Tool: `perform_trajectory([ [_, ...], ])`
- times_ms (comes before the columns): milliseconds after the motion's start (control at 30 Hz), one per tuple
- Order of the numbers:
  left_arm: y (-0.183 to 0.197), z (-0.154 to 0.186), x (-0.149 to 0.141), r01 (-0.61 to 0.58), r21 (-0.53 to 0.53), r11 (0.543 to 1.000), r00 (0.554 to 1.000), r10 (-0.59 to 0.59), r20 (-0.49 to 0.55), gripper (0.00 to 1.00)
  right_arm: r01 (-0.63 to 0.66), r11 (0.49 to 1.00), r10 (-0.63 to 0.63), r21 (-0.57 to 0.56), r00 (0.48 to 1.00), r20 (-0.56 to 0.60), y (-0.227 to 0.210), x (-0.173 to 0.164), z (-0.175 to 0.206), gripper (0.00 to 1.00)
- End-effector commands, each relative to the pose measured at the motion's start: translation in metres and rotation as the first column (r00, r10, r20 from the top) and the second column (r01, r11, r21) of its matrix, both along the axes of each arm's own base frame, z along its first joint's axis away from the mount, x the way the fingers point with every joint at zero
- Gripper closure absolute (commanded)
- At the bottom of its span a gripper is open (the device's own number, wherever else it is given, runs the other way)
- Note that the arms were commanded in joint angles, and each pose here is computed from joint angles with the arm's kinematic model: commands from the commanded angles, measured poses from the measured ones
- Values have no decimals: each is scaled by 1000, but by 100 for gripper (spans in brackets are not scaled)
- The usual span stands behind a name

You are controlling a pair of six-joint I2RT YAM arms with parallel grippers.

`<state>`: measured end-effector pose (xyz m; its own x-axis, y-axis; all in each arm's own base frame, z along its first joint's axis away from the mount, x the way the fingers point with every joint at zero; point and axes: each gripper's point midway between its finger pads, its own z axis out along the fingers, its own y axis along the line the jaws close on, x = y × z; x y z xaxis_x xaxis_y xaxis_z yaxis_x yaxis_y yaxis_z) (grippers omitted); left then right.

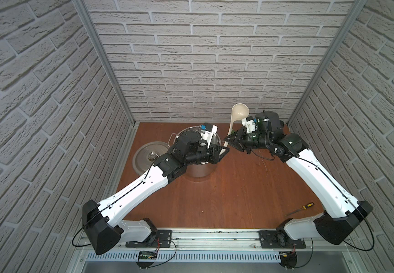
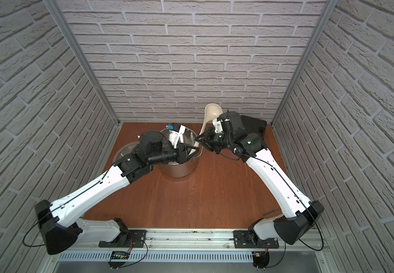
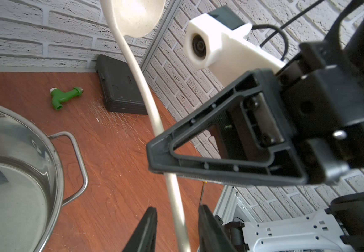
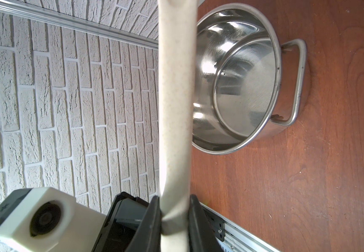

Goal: Stir the soup with a spoon
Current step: Adjust the spoon.

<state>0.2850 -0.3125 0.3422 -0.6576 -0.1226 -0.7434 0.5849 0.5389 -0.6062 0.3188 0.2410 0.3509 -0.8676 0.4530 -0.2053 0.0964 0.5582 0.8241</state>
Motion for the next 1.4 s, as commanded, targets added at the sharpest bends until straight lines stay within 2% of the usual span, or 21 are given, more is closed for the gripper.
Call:
perform_trajectory([
  [0, -4, 12, 0, 28, -46, 999, 999, -27, 23, 66, -13, 1000, 12, 12, 997, 71, 2, -4, 14, 98],
  [300, -7, 7, -2, 55, -51, 997, 998, -56, -15, 72, 9, 999, -12, 31, 996, 85, 2, -1, 19, 98],
  [433, -6, 5, -2, 53, -51, 997, 998, -54, -24, 82, 17, 999, -20, 34, 996, 89, 2, 0, 21, 98],
  [533, -3, 5, 1, 33, -50, 998, 999, -35, -36, 99, 13, 999, -16, 36, 996, 89, 3, 0, 20, 98],
  [667, 6, 6, 9, -11, -51, 999, 998, 8, -56, 100, -1, 999, -3, 40, 995, 99, 4, -1, 19, 97],
  [700, 9, 6, 11, -25, -45, 999, 998, 22, -62, 100, -10, 999, 5, 47, 995, 104, 6, -2, 19, 84],
  [733, 14, 4, 14, -46, -29, 998, 996, 44, -78, 100, -16, 999, 10, 49, 994, 111, 6, -2, 20, 63],
  [800, 28, -2, 20, -100, 23, 995, 989, 102, -111, 100, -27, 998, 20, 51, 990, 142, 6, -4, 24, 37],
  [833, 38, -5, 25, -139, 63, 988, 982, 146, -123, 100, -29, 999, 22, 40, 986, 164, 4, -6, 28, 29],
  [900, 65, -14, 30, -211, 169, 963, 962, 236, -140, 100, -36, 999, 30, 23, 976, 215, -1, -10, 38, 21],
  [967, 94, -20, 31, -261, 293, 920, 943, 308, -128, 100, -42, 999, 38, 7, 962, 271, -5, -13, 50, 15],
  [1067, 142, -25, 25, -301, 524, 797, 917, 392, -70, 100, -26, 998, 45, -55, 929, 368, -17, -19, 68, 14],
  [1200, 182, -36, 8, -212, 781, 587, 924, 381, -35, 100, 55, 967, 68, -249, 886, 460, -44, -16, 80, 17],
  [1300, 202, -47, -6, -137, 897, 420, 934, 357, -25, 100, 122, 911, 100, -395, 862, 496, -62, -7, 79, 17],
  [1333, 203, -50, -8, -121, 915, 385, 938, 346, -21, 100, 142, 891, 106, -432, 859, 501, -67, -3, 77, 17],
  [1367, 209, -55, -17, -78, 941, 330, 942, 333, -39, 100, 159, 868, 118, -471, 855, 506, -72, 0, 74, 17],
])
